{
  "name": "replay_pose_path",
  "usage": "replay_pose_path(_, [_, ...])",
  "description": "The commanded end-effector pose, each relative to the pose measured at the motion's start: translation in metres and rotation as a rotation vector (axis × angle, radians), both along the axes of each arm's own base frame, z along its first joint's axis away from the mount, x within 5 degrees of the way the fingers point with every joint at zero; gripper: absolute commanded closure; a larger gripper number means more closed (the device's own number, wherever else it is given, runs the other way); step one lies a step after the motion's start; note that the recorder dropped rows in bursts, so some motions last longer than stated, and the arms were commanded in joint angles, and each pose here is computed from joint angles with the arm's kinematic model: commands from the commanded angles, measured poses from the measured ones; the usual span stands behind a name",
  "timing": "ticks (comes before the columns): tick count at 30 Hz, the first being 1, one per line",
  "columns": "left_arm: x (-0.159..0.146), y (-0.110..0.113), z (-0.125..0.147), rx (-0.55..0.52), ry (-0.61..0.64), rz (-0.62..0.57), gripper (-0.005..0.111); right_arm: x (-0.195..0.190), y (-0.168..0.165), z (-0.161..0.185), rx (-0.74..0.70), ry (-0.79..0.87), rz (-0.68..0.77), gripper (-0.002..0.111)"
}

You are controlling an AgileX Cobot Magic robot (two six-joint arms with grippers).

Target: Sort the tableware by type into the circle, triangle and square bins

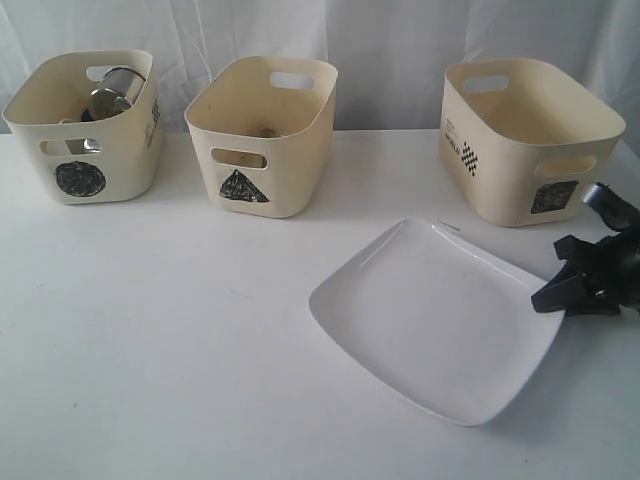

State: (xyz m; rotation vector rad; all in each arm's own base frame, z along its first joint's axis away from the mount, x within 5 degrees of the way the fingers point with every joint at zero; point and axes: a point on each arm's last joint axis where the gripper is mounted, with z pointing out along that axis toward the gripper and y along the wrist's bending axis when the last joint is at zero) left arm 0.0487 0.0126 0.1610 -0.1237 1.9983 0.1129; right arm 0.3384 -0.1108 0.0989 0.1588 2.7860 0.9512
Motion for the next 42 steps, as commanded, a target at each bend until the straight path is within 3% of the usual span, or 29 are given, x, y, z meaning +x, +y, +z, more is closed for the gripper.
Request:
replay_pose_path(1, [-0.001,0.0,-0.001,0.003,0.009,-0.001,0.106,-0.008,0.001,-0.027,-0.018,0.034,0.097,0.108])
replay_pose_path(6, [-0.001,0.0,-0.001,0.003,0.009,-0.001,0.106,-0.006,0.009,-0.02,0.089,-0.037,0.128,0.108])
replay_pose_path(17, [-0.001,0.0,-0.001,0.003,0.009,-0.001,0.106,-0.005,0.009,-0.02,0.09,-0.043,0.126,0.107])
replay_pose_path(25, [-0.001,0.0,-0.001,0.003,0.009,-0.001,0.106,-0.003,0.006,-0.021,0.058,-0.056,0.104,0.084])
replay_pose_path(29, [-0.001,0.0,-0.001,0.003,0.009,-0.001,0.106,0.0,0.007,-0.024,0.018,-0.066,0.094,0.081])
replay_pose_path(36, [-0.001,0.0,-0.001,0.003,0.009,-0.001,0.106,0.009,0.027,-0.028,-0.06,-0.077,0.166,0.083])
replay_pose_path(42, [-0.001,0.0,-0.001,0.003,0.009,-0.001,0.106,0.003,0.039,-0.026,-0.011,-0.027,0.257,0.108])
